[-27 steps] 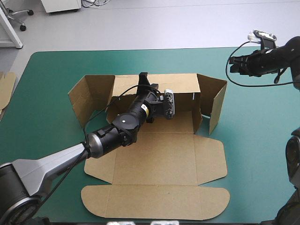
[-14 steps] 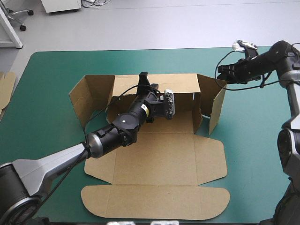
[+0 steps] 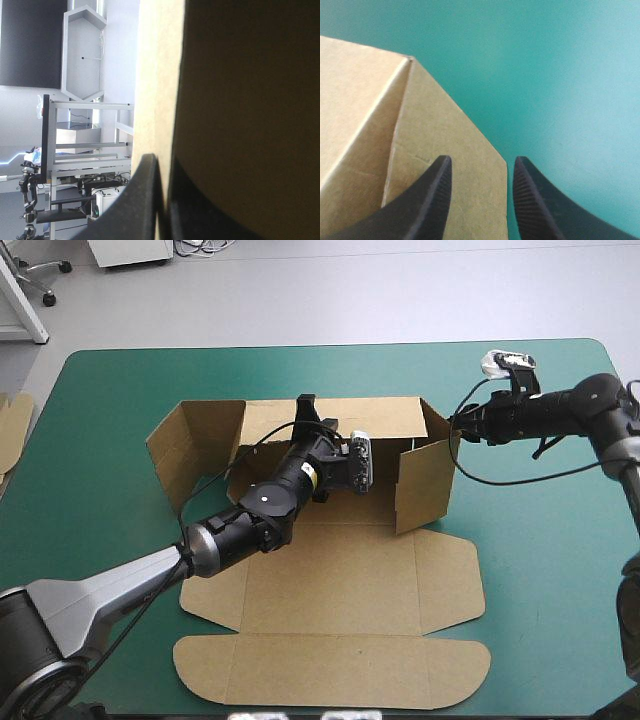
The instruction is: Fold the box
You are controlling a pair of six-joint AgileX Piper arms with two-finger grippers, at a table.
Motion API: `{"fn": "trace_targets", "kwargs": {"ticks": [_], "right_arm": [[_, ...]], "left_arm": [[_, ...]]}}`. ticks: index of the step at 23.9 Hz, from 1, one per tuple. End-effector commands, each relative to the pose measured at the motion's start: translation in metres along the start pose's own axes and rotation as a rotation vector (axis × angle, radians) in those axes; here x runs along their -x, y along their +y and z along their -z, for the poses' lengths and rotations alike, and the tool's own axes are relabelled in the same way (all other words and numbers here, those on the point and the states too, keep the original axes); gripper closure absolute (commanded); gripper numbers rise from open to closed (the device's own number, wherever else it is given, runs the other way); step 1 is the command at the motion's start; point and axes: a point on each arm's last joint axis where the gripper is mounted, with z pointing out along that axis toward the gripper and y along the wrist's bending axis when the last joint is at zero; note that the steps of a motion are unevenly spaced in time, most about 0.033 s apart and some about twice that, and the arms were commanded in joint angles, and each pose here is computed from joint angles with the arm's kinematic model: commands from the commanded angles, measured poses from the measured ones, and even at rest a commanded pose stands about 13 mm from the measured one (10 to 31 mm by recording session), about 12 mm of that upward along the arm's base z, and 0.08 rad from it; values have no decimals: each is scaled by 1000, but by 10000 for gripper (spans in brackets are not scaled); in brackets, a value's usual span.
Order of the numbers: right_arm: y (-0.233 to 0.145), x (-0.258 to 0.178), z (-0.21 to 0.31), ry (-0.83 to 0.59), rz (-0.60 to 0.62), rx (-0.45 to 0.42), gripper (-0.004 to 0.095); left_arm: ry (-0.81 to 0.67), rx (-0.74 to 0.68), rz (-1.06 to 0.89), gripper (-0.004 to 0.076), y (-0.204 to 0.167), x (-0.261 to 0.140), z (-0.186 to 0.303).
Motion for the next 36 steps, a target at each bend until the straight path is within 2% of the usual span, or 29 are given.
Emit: {"fn": "trace_targets", "kwargs": {"ticks": [1,6,11,21,27,31,36], "right_arm": [[18,-6,16,-159,70,0,536],[23,-30,15,-204,109,21,536],[25,-46,19,-232,152,-15,549],[28,-49,19,-236,177,-22,559],[29,-72,6,-158,170,-4,559],[47,-71,12,-175,258,6,559],[51,-74,12,-148,332,26,558]], "left_arm": [[43,5,113,738,6,-5,6],[41,7,108,738,6,-4,6],[43,7,111,738,6,-5,6],[43,7,126,738,6,-5,6],[41,6,126,738,6,-4,6],[45,14,125,738,6,-5,6],[44,16,119,738,7,-5,6]]}}
